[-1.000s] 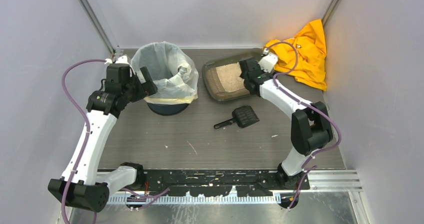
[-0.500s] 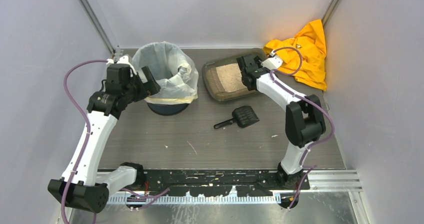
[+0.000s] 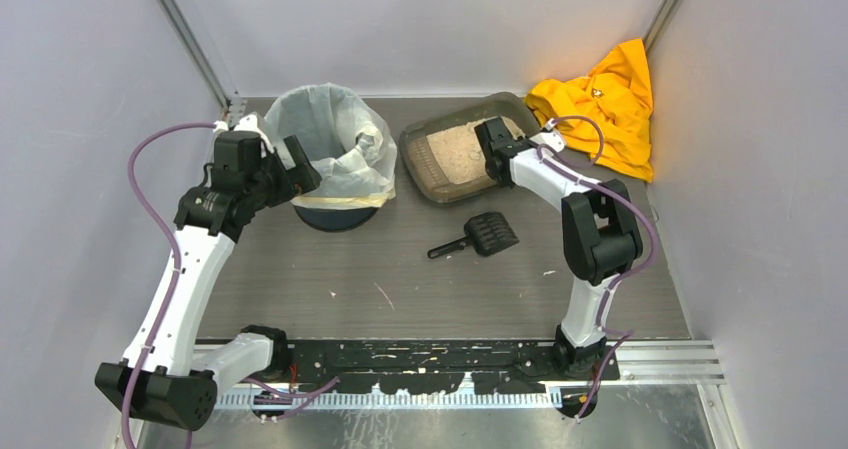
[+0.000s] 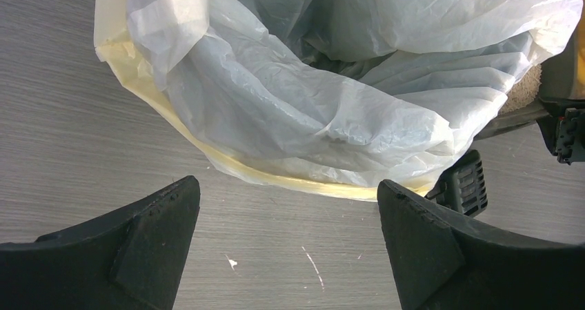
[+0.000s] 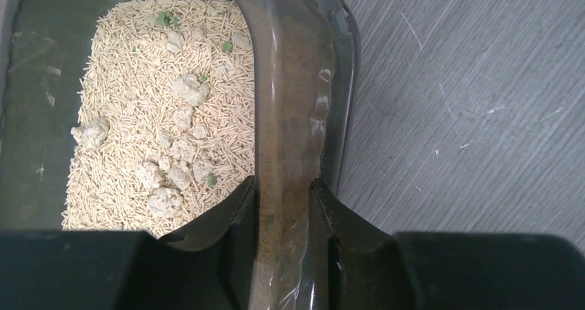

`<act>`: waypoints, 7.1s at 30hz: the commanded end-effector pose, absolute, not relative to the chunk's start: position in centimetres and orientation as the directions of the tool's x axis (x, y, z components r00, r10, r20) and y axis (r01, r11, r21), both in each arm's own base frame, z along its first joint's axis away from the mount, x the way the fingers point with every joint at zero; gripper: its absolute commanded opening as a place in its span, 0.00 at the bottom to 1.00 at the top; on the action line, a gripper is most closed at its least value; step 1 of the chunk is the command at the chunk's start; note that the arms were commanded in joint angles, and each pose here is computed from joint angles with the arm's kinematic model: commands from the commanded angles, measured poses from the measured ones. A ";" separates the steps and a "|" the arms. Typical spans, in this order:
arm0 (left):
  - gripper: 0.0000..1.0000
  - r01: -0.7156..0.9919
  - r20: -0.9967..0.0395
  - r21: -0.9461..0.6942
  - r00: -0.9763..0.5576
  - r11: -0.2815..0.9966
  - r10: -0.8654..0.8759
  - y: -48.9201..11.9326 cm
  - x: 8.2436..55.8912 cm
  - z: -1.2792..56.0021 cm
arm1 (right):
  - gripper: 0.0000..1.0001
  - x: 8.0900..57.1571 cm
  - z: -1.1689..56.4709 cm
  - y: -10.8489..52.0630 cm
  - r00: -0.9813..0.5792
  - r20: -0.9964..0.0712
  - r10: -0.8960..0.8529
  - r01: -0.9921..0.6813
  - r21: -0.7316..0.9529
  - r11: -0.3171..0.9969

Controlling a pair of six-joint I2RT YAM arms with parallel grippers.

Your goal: Clean the litter box

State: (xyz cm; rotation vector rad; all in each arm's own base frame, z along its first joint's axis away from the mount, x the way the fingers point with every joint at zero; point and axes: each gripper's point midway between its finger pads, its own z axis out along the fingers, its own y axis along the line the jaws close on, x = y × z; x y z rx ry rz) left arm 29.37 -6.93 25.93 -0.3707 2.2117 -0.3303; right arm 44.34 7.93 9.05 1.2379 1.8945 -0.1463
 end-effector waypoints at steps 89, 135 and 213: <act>0.93 -0.017 -0.770 -0.423 -0.520 0.906 -0.369 -8.8 27.6 30.1 | 1.00 29.0 14.5 20.2 -0.457 -0.855 -0.244 -0.429 -0.029 0.903; 0.93 -0.002 -0.771 -0.401 -0.539 0.916 -0.339 -8.8 27.2 29.0 | 1.00 22.9 8.2 23.3 -0.585 -0.582 -0.565 -0.539 -0.242 0.807; 0.94 -0.028 -0.788 -0.374 -0.517 0.927 -0.334 -7.9 27.2 28.7 | 0.01 22.3 13.7 22.5 -0.480 -0.578 -0.660 -0.624 -0.304 0.720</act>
